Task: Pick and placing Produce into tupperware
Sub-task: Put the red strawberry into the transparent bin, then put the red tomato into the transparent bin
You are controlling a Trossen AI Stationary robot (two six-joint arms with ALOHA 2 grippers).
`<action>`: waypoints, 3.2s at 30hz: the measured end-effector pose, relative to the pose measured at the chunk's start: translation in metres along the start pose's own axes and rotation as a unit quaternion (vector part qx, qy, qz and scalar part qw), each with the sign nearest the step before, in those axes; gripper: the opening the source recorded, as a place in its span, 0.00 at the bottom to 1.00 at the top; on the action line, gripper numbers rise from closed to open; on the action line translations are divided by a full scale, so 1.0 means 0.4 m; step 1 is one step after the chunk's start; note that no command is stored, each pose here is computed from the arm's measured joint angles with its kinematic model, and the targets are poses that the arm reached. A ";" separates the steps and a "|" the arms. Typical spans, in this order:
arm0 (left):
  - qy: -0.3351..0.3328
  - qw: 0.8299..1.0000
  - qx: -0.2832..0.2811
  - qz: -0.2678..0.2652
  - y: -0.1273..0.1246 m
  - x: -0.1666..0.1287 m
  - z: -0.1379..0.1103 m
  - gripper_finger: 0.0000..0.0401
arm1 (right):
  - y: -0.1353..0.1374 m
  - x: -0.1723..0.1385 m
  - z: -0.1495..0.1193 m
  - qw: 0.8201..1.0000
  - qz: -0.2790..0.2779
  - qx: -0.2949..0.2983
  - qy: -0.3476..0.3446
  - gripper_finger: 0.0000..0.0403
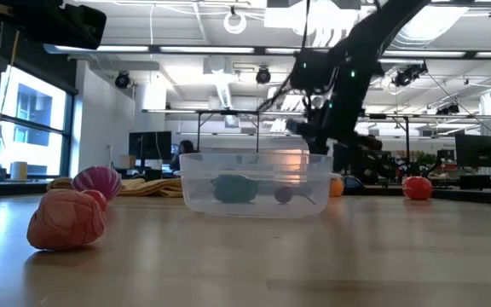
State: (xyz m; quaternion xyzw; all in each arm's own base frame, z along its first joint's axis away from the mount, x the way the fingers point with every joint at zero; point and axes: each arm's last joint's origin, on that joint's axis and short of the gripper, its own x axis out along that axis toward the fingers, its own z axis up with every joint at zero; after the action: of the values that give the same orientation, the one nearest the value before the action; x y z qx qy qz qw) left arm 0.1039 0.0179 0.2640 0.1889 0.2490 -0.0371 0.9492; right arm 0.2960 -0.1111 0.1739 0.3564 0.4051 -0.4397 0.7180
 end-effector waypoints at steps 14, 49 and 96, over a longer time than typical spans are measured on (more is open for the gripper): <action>0.000 1.000 0.000 0.000 0.000 0.000 0.000 0.06 | 0.155 -0.261 -0.062 0.964 0.142 -0.202 -0.098 0.36; 0.000 1.000 0.000 0.000 0.000 0.000 0.000 0.06 | 0.323 -0.134 -0.345 0.906 0.143 -0.392 -0.067 0.36; 0.000 1.000 0.000 0.000 0.000 0.000 0.000 0.06 | 0.342 -0.075 -0.399 0.898 0.144 -0.413 -0.052 0.48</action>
State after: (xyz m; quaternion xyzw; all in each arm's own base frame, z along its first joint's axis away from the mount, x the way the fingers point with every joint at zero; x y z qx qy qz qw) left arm 0.1039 0.0179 0.2639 0.1889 0.2492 -0.0371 0.9491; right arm 0.3703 0.0869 0.1553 0.0587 0.4568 -0.1424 0.8761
